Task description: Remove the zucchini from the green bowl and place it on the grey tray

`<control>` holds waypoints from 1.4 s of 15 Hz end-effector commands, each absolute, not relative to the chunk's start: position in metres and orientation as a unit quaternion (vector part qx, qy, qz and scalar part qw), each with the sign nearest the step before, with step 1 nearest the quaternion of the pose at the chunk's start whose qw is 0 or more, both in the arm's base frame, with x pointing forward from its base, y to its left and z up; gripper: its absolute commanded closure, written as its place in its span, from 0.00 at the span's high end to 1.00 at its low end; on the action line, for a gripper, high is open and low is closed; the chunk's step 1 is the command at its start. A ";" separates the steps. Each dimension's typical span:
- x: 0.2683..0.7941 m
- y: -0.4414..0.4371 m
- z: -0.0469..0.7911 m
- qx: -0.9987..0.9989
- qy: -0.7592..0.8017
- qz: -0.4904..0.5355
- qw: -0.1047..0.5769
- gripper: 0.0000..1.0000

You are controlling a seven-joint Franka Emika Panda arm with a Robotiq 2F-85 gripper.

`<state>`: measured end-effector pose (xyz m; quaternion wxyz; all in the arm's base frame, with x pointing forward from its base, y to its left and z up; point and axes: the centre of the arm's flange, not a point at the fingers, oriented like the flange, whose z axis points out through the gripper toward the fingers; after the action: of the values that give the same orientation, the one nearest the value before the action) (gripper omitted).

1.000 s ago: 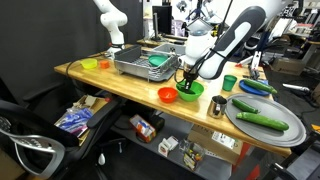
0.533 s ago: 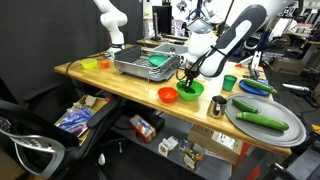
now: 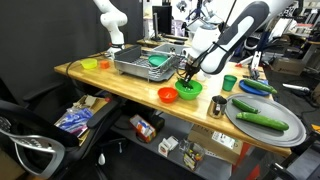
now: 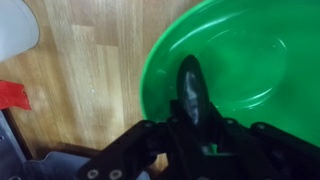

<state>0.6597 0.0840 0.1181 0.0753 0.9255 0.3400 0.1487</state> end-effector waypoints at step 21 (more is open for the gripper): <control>0.572 0.041 0.238 0.910 0.307 0.255 0.108 0.07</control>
<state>0.5943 0.0362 0.2239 0.0654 0.9024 0.3091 0.2931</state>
